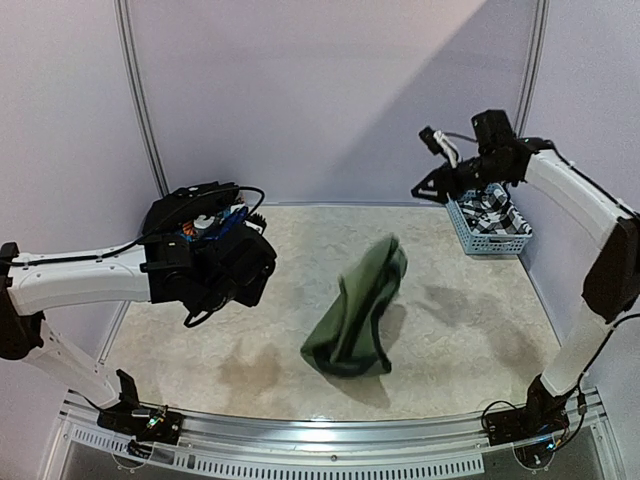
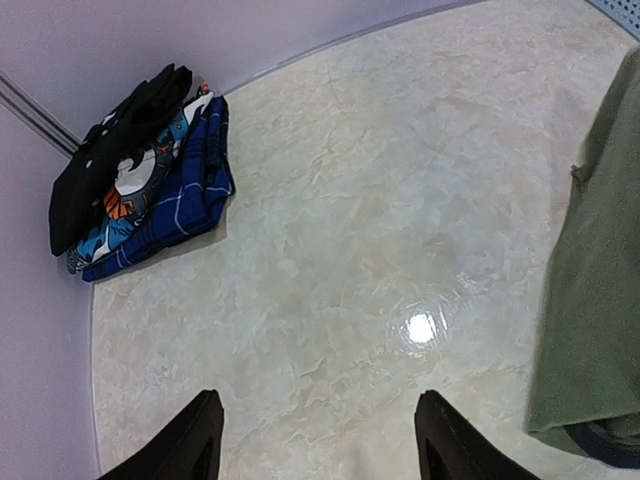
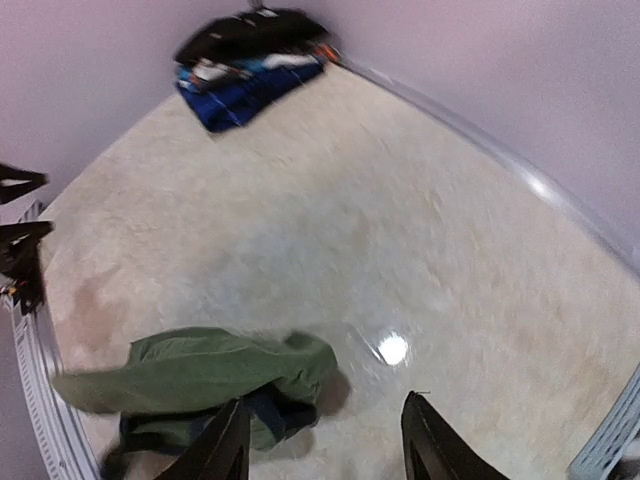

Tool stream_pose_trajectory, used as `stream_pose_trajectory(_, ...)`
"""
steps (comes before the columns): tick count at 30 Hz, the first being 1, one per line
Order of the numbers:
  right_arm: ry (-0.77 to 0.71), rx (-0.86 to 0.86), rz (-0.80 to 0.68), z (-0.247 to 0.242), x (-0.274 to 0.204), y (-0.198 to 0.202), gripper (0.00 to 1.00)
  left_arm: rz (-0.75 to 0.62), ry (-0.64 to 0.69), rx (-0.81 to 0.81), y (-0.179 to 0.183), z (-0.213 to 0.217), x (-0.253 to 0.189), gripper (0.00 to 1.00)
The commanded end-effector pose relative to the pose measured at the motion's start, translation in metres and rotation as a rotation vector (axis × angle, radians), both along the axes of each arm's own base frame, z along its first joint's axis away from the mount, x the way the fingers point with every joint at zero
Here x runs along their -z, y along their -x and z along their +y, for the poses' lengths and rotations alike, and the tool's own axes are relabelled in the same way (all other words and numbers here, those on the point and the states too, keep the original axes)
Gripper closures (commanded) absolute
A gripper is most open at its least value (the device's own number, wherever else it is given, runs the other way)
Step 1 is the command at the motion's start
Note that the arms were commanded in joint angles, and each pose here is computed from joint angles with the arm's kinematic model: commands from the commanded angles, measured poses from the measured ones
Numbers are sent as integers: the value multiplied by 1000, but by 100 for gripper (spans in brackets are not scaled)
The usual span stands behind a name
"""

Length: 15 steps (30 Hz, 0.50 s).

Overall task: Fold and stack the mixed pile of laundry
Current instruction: Place the crumpled tank top at the center of the board, then adjust the crumpled tank top at the center of the board.

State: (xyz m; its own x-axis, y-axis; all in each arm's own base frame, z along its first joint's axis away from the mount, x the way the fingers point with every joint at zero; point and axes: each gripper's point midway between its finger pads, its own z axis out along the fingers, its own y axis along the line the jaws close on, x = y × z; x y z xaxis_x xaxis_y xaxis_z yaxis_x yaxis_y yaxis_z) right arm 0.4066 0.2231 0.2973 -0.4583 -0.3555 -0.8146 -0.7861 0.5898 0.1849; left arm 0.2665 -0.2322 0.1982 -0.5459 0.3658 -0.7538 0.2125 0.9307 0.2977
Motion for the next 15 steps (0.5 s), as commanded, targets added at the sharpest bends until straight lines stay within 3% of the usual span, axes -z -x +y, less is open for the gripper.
stream_pose_trajectory(1, 97, 244, 213, -53, 85, -20, 47, 24, -27, -16, 5, 13, 8, 33)
stream_pose_trajectory(6, 140, 153, 317, -44, 111, 36, 46, 94, 34, 148, 4, -32, 21, 33)
stream_pose_trajectory(11, 125, 78, 542, -33, 162, 87, 44, 267, 218, 434, 17, -131, 43, 35)
stream_pose_trajectory(15, 168, 64, 667, -37, 194, 102, 44, 344, 333, 542, 26, -207, 57, 34)
